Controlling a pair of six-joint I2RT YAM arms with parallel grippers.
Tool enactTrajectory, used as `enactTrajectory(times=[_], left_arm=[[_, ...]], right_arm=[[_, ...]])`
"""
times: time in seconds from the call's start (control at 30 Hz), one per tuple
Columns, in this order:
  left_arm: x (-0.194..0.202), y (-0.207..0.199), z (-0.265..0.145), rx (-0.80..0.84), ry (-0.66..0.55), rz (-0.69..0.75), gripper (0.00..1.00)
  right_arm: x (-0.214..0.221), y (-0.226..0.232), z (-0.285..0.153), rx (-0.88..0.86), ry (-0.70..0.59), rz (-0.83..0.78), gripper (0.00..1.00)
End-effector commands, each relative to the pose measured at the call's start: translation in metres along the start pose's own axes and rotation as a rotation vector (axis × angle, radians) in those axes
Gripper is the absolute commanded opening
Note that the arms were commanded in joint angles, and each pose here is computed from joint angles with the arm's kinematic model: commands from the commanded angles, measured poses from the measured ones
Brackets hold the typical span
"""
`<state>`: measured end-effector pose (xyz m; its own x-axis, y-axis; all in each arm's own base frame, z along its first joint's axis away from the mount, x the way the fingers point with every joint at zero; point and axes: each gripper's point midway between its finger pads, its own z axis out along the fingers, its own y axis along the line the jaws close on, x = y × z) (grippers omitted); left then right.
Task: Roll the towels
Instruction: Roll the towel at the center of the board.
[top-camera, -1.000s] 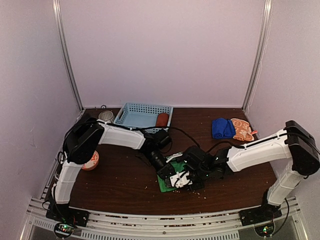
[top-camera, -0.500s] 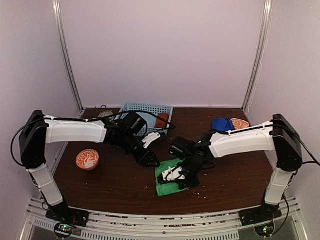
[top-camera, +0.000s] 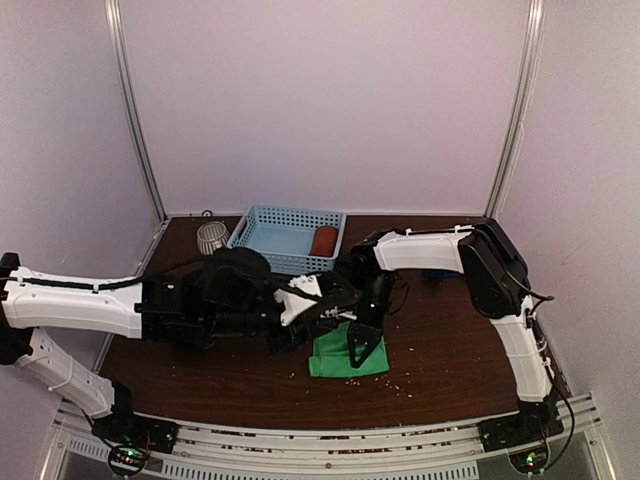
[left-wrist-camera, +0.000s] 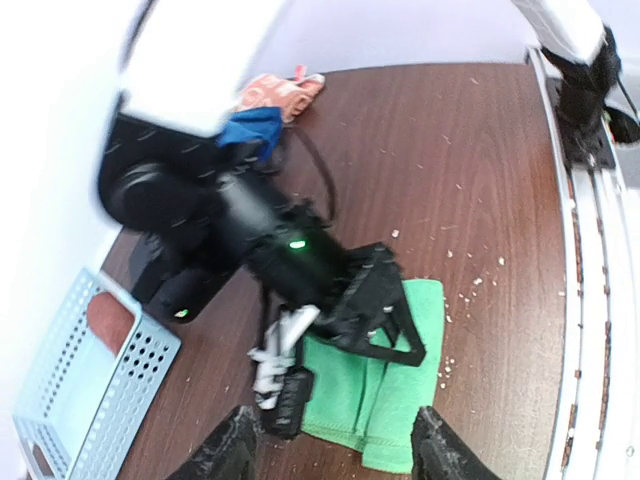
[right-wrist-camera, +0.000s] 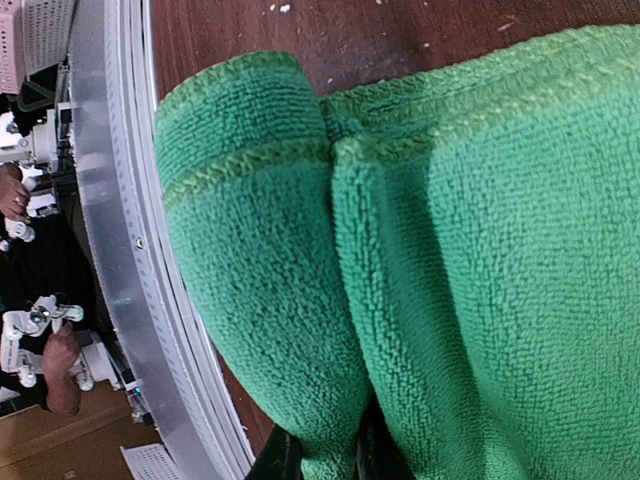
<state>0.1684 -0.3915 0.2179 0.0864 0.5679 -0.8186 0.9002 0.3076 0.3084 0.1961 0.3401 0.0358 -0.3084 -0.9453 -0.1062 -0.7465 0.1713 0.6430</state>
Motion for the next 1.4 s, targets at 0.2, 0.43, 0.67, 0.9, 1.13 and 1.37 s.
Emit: enactTrajectory(times=[0.2,0.43,0.67,0.9,1.13,1.37], left_arm=[[0.073,-0.044,0.087,0.045,0.370,0.292,0.53],[0.096,-0.057,0.119,0.068,0.416,0.347,0.52],[0.107,-0.068,0.132,0.102,0.434,0.330,0.37],[0.132,-0.077,0.138,0.139,0.505,0.335,0.22],[0.133,-0.092,0.129,0.240,0.547,0.276,0.07],[0.119,-0.112,0.128,0.501,0.607,0.063,0.07]], right_arm=[[0.016,-0.036,0.024,0.009,0.081,0.069,0.12],[0.015,-0.035,0.024,0.010,0.070,0.067,0.12],[0.013,-0.031,0.020,0.002,0.058,0.056,0.12],[0.006,-0.006,-0.005,-0.008,0.004,-0.044,0.25],[-0.010,0.028,-0.091,0.093,-0.214,-0.154,0.38],[0.002,0.045,-0.241,0.345,-0.565,-0.156,0.49]])
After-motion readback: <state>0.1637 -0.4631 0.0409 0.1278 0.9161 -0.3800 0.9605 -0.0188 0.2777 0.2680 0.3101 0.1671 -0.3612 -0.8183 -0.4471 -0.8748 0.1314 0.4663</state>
